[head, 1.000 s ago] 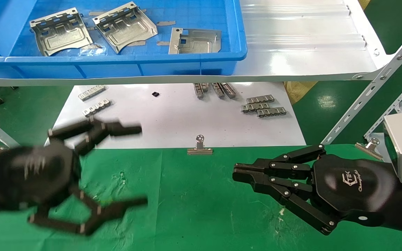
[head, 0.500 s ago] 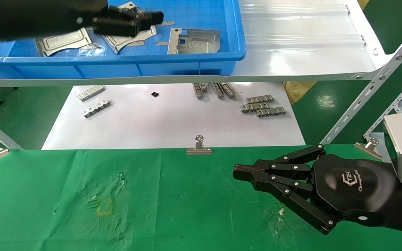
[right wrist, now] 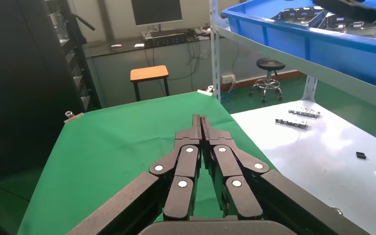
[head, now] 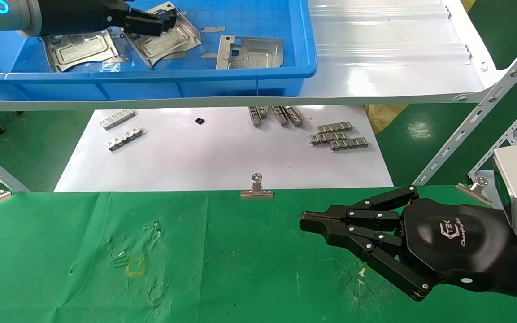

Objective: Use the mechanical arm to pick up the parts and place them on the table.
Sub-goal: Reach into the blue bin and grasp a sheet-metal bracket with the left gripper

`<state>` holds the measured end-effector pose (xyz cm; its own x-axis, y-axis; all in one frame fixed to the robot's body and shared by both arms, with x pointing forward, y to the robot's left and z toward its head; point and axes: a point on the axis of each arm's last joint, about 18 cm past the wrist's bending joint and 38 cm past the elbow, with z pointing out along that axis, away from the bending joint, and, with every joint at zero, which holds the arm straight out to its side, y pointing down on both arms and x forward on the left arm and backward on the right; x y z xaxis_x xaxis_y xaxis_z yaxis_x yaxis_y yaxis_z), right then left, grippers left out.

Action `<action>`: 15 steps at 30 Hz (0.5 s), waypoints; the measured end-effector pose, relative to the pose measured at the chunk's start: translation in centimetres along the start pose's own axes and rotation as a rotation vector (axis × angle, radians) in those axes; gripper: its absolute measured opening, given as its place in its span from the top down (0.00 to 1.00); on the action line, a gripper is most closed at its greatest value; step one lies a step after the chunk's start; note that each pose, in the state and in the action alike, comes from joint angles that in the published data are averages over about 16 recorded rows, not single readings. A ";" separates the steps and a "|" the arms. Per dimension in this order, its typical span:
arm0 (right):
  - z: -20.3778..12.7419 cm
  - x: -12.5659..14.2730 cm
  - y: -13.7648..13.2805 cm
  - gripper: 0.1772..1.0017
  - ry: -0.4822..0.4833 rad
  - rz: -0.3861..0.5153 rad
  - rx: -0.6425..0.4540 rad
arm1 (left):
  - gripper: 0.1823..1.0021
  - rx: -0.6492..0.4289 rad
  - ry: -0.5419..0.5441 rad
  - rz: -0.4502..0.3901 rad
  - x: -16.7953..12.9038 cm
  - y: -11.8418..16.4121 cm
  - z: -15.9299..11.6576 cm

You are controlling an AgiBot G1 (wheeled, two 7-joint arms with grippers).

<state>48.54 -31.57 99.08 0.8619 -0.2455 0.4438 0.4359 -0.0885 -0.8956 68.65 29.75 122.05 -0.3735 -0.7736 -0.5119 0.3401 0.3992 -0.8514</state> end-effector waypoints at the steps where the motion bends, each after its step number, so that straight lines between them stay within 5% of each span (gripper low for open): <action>1: 0.0 0.0 0.0 0.97 0.000 0.000 0.000 | 0.03 -0.010 0.001 0.002 -0.1 0.2 -0.1; 15: 0.0 0.0 0.0 0.82 0.000 0.000 0.000 | 0.23 -0.080 0.049 0.014 -0.4 1.8 -1.8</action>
<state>48.54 -31.57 99.08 0.8619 -0.2455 0.4438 0.4359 -0.0885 -0.8956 67.85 31.71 120.49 -0.4120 -0.7433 -0.5270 0.2759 0.4494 -0.8496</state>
